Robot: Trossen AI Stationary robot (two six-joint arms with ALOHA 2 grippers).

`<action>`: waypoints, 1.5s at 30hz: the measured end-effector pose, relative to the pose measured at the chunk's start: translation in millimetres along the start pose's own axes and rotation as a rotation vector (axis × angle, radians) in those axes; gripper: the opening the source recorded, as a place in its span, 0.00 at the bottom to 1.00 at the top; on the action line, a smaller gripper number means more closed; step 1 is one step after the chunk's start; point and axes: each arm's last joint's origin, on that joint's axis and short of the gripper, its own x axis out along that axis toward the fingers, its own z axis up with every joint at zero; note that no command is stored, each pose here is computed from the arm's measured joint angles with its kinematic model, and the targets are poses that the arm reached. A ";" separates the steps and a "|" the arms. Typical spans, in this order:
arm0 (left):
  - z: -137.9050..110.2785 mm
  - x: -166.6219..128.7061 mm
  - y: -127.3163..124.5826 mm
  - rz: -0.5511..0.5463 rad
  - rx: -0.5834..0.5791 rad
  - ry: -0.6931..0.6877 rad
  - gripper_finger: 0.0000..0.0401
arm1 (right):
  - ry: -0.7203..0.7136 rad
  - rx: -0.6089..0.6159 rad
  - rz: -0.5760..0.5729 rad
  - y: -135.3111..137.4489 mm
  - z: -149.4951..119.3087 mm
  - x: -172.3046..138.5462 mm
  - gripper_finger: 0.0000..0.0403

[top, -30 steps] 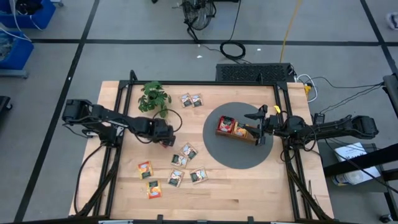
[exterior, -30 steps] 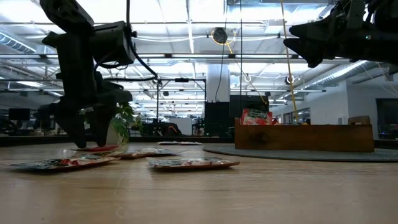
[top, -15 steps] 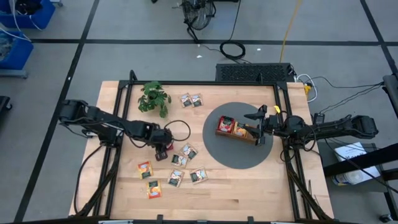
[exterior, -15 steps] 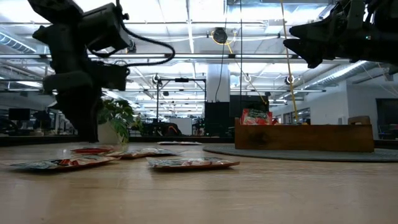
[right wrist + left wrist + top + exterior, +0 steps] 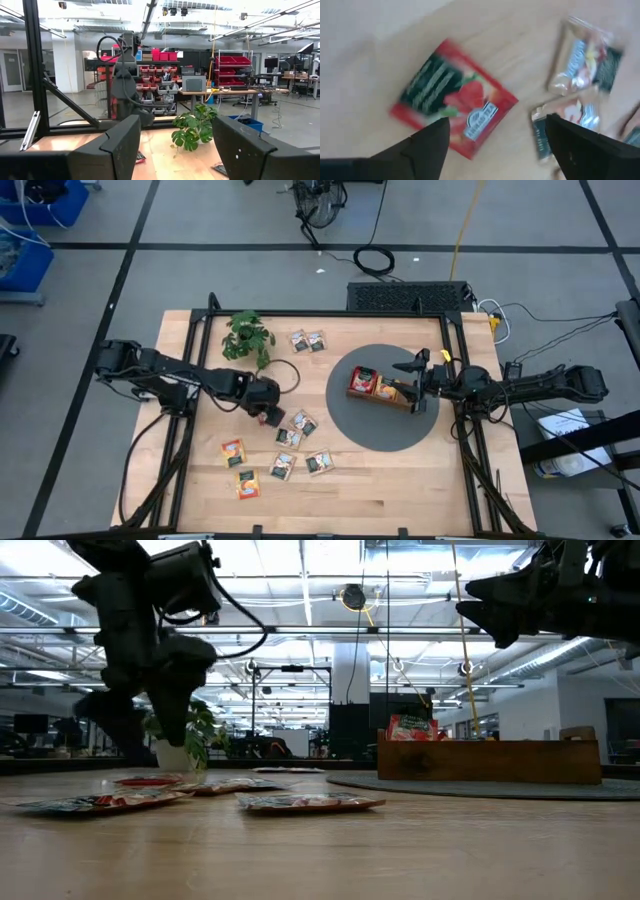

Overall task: Pick & Place Tea
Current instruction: Put the red tea bag into the left section of the wooden organizer

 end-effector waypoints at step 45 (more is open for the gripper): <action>-7.6 25.6 25.4 0.381 -0.672 0.018 0.61 | 0.009 0.036 0.004 0.1 -0.8 0.1 0.57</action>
